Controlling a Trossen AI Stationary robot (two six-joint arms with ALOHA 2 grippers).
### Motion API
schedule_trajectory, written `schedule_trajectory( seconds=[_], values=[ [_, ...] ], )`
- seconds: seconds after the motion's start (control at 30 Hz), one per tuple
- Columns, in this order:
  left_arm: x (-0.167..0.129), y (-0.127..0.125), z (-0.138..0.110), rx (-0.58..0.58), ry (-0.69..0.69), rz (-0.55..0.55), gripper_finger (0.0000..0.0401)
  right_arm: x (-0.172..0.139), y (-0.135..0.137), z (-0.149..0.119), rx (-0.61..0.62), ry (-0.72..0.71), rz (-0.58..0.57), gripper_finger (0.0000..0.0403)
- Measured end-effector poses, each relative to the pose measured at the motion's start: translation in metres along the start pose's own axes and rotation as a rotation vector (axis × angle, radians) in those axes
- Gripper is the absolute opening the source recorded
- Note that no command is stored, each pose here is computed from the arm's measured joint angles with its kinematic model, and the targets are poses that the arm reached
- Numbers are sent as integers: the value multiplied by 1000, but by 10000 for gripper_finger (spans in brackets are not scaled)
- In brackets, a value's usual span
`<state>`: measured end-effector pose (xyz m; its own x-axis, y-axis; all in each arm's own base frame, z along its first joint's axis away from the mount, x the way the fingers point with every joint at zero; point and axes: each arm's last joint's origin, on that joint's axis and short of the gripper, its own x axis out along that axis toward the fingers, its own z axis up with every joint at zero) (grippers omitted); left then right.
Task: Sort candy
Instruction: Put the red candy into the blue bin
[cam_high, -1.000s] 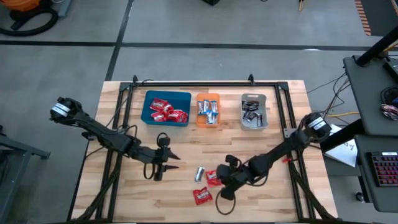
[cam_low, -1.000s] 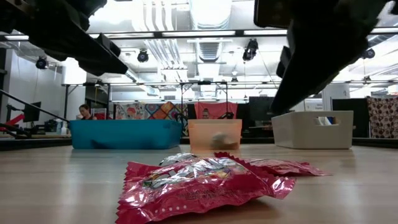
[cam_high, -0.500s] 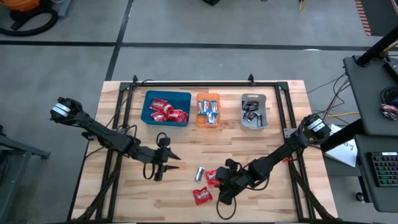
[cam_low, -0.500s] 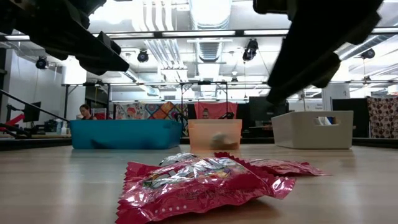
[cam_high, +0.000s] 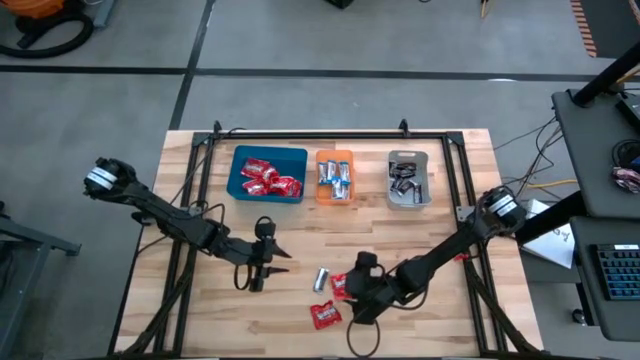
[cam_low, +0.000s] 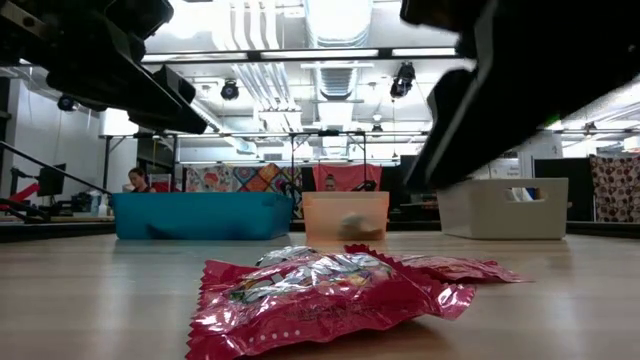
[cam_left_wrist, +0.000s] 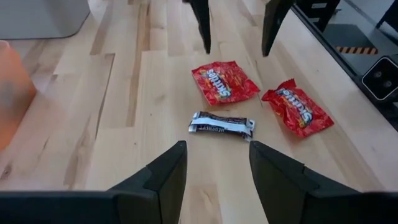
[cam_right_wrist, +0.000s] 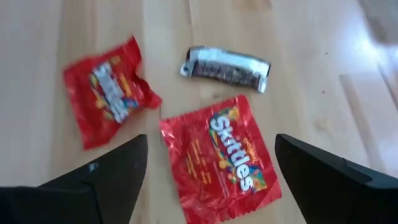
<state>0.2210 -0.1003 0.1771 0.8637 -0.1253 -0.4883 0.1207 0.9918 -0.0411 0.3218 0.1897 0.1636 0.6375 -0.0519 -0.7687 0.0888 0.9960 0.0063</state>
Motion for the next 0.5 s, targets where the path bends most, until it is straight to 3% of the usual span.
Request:
schedule_trajectory(
  seconds=[0.23,0.5],
  values=[
    [0,0,0,-9,0,0,158,24,1,-16,-16,67,-43,329],
    [0,0,0,-11,0,0,158,29,-10,-17,29,92,-83,326]
  ],
)
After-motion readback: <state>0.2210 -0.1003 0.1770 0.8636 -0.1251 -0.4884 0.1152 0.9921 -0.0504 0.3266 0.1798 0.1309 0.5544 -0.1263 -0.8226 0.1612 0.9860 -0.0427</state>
